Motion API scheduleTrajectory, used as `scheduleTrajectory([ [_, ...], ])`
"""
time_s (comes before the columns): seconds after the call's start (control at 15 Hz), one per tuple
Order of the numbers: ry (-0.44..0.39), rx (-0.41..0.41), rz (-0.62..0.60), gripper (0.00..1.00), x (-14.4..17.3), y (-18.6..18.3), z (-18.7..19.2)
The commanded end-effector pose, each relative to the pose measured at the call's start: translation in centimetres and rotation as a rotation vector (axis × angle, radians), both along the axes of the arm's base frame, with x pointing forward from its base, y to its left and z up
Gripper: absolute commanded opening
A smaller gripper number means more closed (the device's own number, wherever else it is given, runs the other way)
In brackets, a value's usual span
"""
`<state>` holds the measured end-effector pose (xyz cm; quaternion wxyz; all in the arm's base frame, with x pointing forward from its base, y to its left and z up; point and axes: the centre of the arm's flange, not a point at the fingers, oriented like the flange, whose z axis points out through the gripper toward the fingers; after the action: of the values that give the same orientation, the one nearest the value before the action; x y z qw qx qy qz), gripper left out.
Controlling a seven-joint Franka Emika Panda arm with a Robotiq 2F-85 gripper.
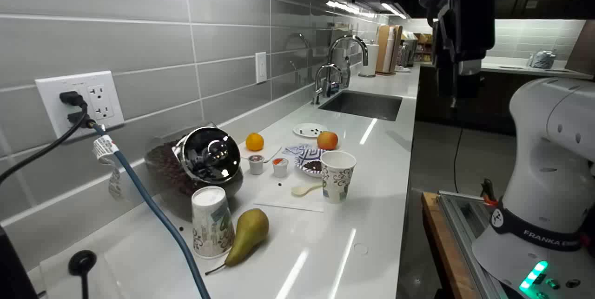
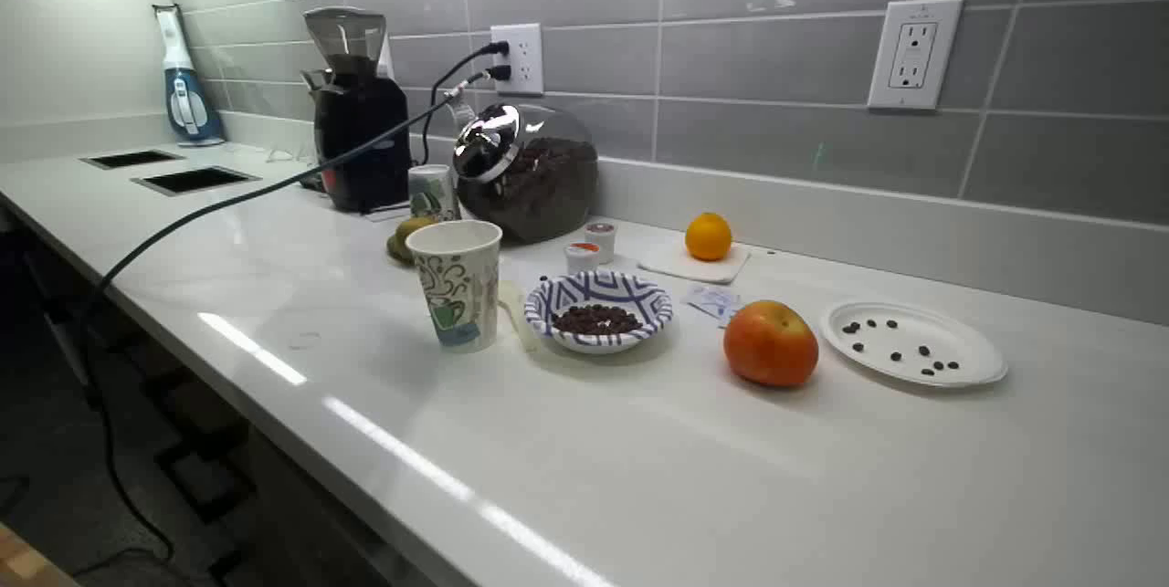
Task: Pick up the spoon, scoop some content out the bowl, put the content into the cup and place the spoon down to the right of the bowl
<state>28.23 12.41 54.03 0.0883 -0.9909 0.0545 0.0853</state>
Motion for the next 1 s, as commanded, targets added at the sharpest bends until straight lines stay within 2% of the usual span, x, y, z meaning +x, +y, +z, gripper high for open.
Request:
scheduleTrajectory([
  [0.0,0.0,0.0,0.0,1.0,0.0,0.0,0.0],
  [0.33,-0.001,0.0,0.0,1.0,0.0,0.0,0.0],
  [0.53,-0.04,0.044,0.103,1.0,2.2,-2.1,-0.2],
  [0.73,-0.117,0.0,0.279,1.0,5.5,-4.0,-0.8],
  [0.93,-0.183,-0.119,0.402,1.0,10.0,-6.6,-2.3],
])
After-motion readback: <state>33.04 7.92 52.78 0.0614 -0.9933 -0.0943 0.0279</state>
